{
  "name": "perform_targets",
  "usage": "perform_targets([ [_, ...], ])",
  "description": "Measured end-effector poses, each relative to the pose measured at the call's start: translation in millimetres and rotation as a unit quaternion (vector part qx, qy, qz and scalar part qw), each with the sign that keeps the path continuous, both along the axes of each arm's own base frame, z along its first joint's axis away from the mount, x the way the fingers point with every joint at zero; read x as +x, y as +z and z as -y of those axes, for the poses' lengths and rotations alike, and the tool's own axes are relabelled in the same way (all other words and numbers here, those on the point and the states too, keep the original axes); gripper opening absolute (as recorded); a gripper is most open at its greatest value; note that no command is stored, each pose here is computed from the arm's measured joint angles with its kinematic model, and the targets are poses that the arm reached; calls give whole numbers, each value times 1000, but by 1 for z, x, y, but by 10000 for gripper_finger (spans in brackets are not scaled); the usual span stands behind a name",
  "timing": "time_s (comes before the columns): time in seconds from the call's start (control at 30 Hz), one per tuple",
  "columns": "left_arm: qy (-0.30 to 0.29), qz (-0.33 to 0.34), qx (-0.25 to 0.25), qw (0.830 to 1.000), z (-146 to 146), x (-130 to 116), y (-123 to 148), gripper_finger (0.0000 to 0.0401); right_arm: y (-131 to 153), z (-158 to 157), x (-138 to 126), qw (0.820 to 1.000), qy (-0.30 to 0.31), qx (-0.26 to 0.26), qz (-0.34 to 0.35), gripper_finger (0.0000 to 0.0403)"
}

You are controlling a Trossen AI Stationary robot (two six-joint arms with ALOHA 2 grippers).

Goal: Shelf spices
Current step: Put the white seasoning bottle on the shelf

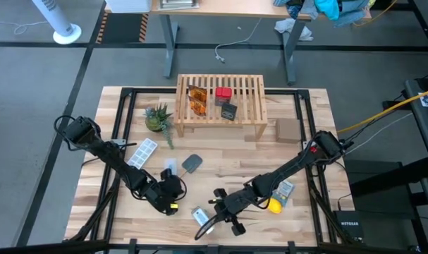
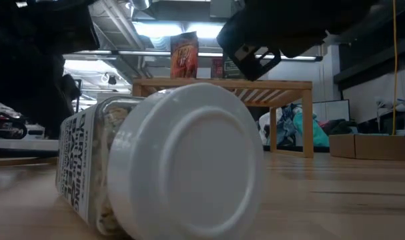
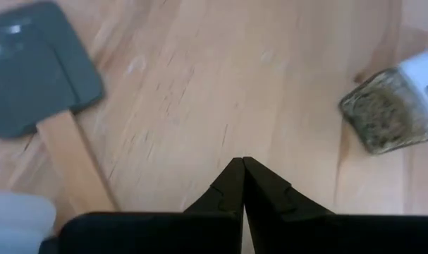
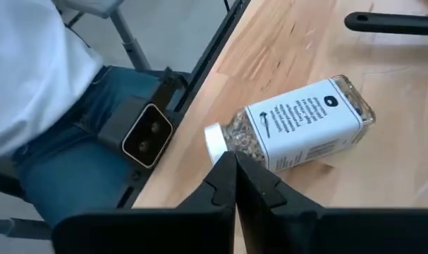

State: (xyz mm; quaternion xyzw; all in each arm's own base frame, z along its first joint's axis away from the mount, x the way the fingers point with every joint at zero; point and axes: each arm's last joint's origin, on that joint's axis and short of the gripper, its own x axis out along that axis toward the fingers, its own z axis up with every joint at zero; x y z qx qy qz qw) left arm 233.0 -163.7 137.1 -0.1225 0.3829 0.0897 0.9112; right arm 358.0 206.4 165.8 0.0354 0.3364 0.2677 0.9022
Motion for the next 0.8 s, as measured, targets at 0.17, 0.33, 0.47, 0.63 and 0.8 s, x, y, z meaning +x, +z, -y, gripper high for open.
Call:
perform_targets([
  [0.17, -1, 20, 4, 1000, -1, 4, 2, 0, 0, -1, -1, 1000, 8, 8, -5, 7],
  [0.33, -16, 46, 5, 999, 2, 12, 0, 0, -14, -4, 0, 998, 18, 36, -47, 7],
  [0.47, -25, 35, 10, 999, 4, 17, -15, 0, -27, -7, 2, 997, 22, 44, -56, 7],
  [0.63, -19, 30, 4, 999, 4, 22, -28, 0, -32, -9, 6, 997, 28, 54, -43, 7],
  [0.8, -47, 53, -25, 997, 11, 29, -32, 0, -42, -10, 7, 997, 27, 52, -48, 7],
])
